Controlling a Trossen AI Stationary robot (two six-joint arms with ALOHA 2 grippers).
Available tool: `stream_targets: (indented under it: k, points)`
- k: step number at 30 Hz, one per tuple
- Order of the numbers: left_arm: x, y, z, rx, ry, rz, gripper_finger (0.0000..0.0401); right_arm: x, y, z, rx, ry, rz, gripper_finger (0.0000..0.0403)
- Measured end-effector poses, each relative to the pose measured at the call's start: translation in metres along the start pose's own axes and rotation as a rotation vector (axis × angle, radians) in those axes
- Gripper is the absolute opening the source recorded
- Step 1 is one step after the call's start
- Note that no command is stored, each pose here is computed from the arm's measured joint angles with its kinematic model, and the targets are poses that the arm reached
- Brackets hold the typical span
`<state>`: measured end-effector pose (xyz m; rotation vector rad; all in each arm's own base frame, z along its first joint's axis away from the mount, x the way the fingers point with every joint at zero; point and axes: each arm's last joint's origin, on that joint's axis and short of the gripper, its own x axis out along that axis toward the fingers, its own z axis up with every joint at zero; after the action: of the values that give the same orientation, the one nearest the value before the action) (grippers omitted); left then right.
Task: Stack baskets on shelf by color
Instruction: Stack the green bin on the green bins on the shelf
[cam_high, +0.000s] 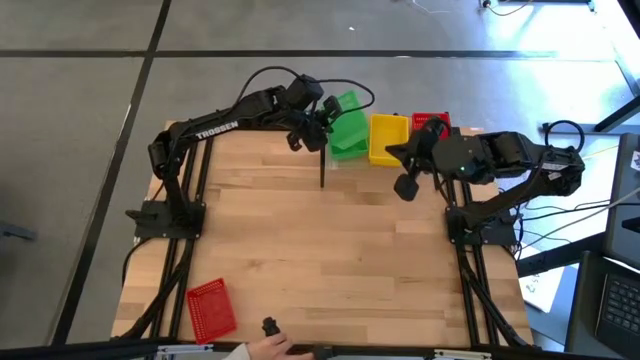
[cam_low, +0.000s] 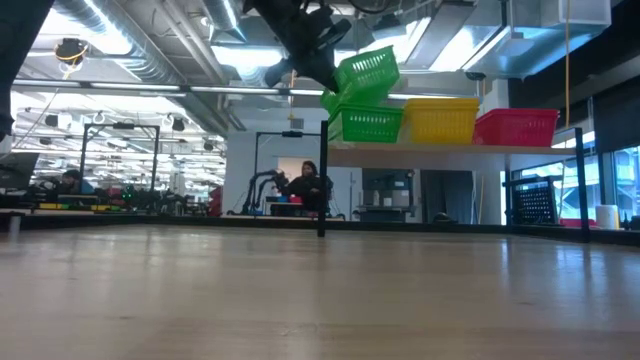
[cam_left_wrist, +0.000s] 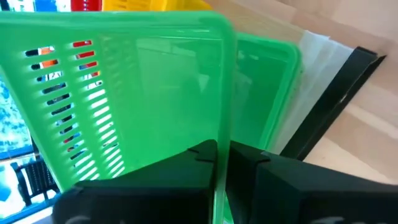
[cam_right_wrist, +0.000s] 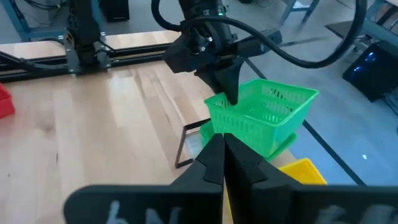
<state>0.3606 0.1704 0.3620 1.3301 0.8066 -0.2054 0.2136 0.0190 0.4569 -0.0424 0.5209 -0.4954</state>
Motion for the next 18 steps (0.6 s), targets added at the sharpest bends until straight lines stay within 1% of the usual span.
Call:
stream_targets:
  k: [3,7,11,18]
  points:
    - [0.0001,0.0,0.0019,-0.002,-0.004,0.0,0.0008,0.0007,-0.0008,0.0001,0.004,0.004,0.007,0.0]
    - [0.0001,0.0,0.0026,-0.075,-0.007,-0.001,0.0008,0.0008,-0.0006,0.0001,0.006,0.005,0.015,0.0]
    - [0.0001,-0.0003,0.0025,-0.06,-0.006,-0.003,0.0008,0.0008,0.0,0.0,0.005,0.009,0.035,0.0]
    - [0.0,-0.0005,-0.0007,-0.085,0.001,-0.005,0.0008,0.0008,0.0,-0.0001,0.005,0.009,0.034,0.0001]
